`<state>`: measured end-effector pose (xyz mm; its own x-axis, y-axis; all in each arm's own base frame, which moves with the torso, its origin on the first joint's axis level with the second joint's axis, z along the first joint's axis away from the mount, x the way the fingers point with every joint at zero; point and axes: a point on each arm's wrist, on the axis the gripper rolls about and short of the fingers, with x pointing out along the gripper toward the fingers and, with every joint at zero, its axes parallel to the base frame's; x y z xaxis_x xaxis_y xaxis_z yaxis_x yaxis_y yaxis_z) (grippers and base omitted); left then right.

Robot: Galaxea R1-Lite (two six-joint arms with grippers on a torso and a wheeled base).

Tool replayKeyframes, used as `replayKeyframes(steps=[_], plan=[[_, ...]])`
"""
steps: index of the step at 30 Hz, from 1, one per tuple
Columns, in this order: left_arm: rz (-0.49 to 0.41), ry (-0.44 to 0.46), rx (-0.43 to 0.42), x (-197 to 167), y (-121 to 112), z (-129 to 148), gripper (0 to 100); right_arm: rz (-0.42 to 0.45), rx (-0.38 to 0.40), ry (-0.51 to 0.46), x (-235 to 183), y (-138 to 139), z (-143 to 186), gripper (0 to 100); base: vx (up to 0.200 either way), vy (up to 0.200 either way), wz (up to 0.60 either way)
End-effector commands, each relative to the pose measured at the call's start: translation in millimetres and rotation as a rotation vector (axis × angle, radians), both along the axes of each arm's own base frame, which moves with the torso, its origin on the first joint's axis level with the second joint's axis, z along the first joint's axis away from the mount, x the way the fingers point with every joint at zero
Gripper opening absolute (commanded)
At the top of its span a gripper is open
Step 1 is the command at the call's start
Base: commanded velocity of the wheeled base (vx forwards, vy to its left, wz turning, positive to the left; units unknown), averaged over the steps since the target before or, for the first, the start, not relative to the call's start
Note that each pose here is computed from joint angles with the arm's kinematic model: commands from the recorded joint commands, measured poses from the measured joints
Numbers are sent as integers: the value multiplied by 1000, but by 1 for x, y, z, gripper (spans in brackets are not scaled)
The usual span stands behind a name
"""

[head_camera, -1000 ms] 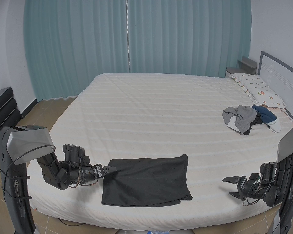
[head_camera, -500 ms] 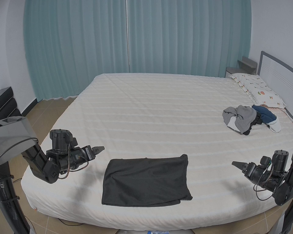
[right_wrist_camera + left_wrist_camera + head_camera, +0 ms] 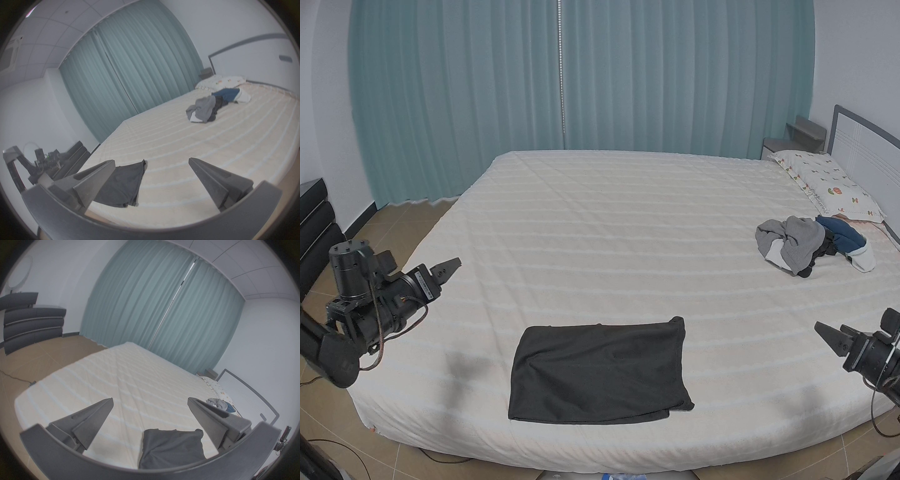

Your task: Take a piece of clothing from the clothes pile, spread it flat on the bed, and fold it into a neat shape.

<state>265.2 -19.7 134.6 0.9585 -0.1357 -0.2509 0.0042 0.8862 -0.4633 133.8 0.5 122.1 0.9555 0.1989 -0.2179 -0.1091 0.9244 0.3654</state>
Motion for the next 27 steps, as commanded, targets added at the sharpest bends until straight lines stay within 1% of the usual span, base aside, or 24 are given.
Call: replayKeyframes(steps=[1, 2, 3, 4, 5, 6, 7, 8, 10, 11, 12, 13, 15, 17, 20, 21, 22, 24, 25, 27], plan=[[128, -298, 130, -119, 14, 49, 100, 7, -257, -232, -123, 4, -3, 100, 0, 0, 0], [135, -344, 169, -135, 15, 52, 100, 15, -263, -253, -145, 5, -5, 100, 0, 0, 0], [136, -347, 171, -136, 15, 51, 100, 16, -263, -251, -146, 5, -5, 100, 0, 0, 0], [144, -374, 182, -154, 16, 50, 100, 38, -274, -258, -168, 5, -5, 100, 0, 0, 0], [150, -377, 183, -158, 16, 49, 100, 48, -282, -257, -174, 4, -5, 100, 0, 0, 0], [169, -372, 191, -168, 17, 48, 100, 58, -308, -250, -184, 4, -6, 100, 0, 0, 0], [188, -369, 195, -176, 18, 47, 100, 64, -334, -233, -186, 4, -6, 100, 0, 0, 0], [208, -354, 198, -187, 19, 44, 100, 62, -354, -244, -187, 4, -4, 100, 0, 0, 0], [214, -346, 203, -208, 20, 40, 100, 62, -371, -264, -188, 4, -2, 100, 0, 0, 0], [212, -345, 205, -211, 20, 38, 100, 60, -373, -265, -188, 4, -1, 100, 0, 0, 0], [210, -339, 222, -227, 21, 34, 100, 63, -397, -270, -187, 4, -2, 100, 0, 0, 0], [212, -338, 232, -231, 21, 33, 100, 66, -408, -268, -186, 4, -3, 100, 0, 0, 0], [223, -316, 305, -255, 23, 18, 100, 80, -473, -233, -180, 4, -16, 100, 0, 0, 0], [232, -320, 323, -262, 23, 14, 100, 69, -488, -229, -178, 4, -20, 100, 0, 0, 0], [297, -317, 391, -281, 24, -1, 100, -21, -512, -248, -167, 2, -32, 100, 0, 0, 0], [302, -315, 402, -284, 25, -4, 100, -34, -512, -249, -163, 2, -37, 100, 0, 0, 0], [304, -311, 419, -287, 25, -9, 100, -63, -505, -286, -160, 1, -39, 100, 0, 0, 0], [305, -313, 439, -291, 25, -16, 100, -87, -502, -346, -157, 1, -40, 100, 0, 0, 0], [305, -315, 444, -292, 25, -18, 100, -91, -500, -355, -157, 1, -39, 100, 0, 0, 0], [297, -320, 489, -297, 25, -30, 100, -126, -513, -346, -157, 0, -39, 100, 0, 0, 0]])
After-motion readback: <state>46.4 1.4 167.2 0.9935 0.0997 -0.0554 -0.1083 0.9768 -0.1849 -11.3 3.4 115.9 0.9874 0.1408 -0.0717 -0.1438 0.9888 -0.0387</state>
